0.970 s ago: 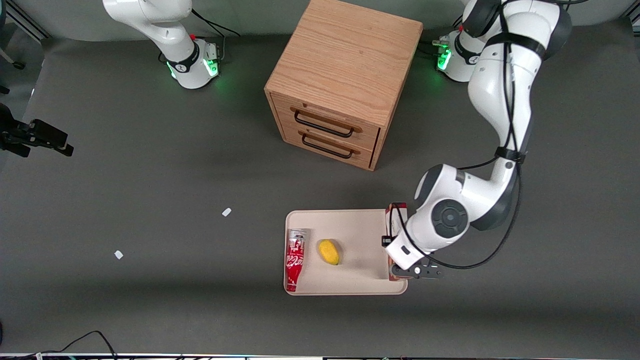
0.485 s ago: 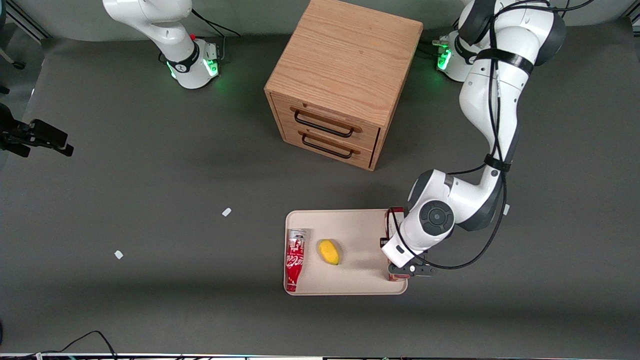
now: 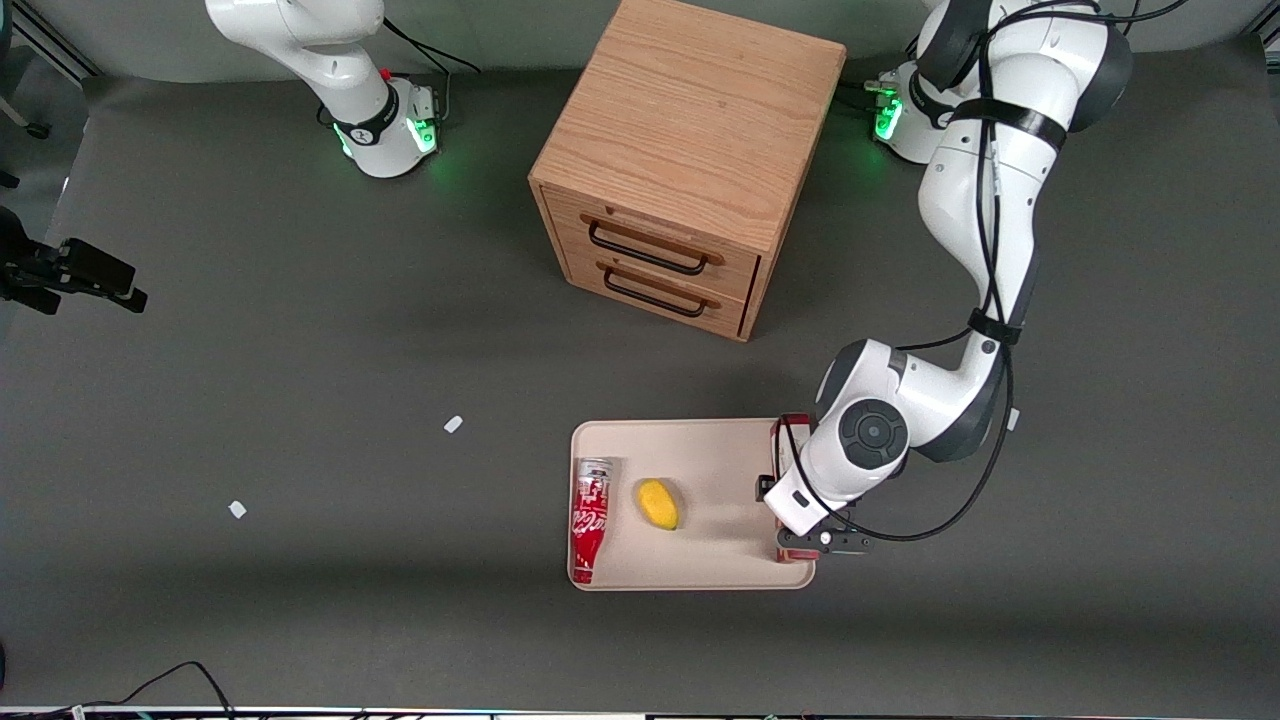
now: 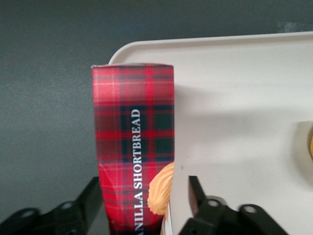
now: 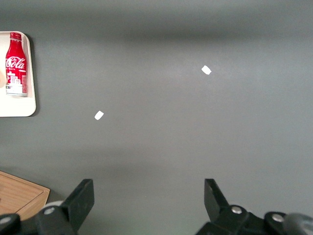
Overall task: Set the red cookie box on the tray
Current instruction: 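Open the left gripper and raise it away from the box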
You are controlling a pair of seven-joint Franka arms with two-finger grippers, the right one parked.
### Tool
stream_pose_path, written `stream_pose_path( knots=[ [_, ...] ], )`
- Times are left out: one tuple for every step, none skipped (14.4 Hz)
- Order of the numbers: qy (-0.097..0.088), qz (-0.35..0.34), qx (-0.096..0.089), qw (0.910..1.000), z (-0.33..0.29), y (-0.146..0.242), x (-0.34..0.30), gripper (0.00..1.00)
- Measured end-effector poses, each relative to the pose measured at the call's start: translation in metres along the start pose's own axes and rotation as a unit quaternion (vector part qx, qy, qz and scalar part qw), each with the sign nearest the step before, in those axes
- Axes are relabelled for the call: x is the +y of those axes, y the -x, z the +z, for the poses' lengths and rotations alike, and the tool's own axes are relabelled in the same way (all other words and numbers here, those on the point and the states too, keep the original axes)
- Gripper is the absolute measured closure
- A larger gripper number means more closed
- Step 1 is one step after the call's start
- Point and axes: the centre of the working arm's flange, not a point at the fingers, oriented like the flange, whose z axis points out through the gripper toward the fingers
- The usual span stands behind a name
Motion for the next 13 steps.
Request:
stream_pose_path(
  knots=[
    [0.0, -0.002, 0.0, 1.0, 0.0, 0.0, 0.0, 0.02],
    [0.0, -0.003, 0.001, 1.0, -0.001, 0.0, 0.0, 0.0],
    [0.001, -0.004, 0.003, 1.0, -0.002, -0.001, 0.001, 0.0],
    [0.003, -0.005, 0.008, 1.0, -0.007, -0.002, 0.001, 0.0],
    [0.005, -0.006, 0.014, 0.9999, -0.017, -0.005, 0.002, 0.0],
    [0.007, -0.008, 0.024, 0.9996, -0.033, -0.008, 0.002, 0.0],
    [0.008, -0.012, 0.036, 0.9992, -0.054, -0.012, -0.002, 0.0],
    [0.008, -0.017, 0.047, 0.9987, -0.078, -0.015, -0.009, 0.0],
    [0.008, -0.025, 0.058, 0.998, -0.104, -0.017, -0.023, 0.0],
    [0.01, -0.037, 0.067, 0.997, -0.132, -0.016, -0.04, 0.0],
    [0.014, -0.053, 0.072, 0.9959, -0.161, -0.012, -0.061, 0.0],
    [0.016, -0.072, 0.07, 0.9948, -0.19, -0.005, -0.086, 0.0],
    [0.013, -0.083, 0.063, 0.9945, -0.216, 0.005, -0.111, 0.0]
  ],
)
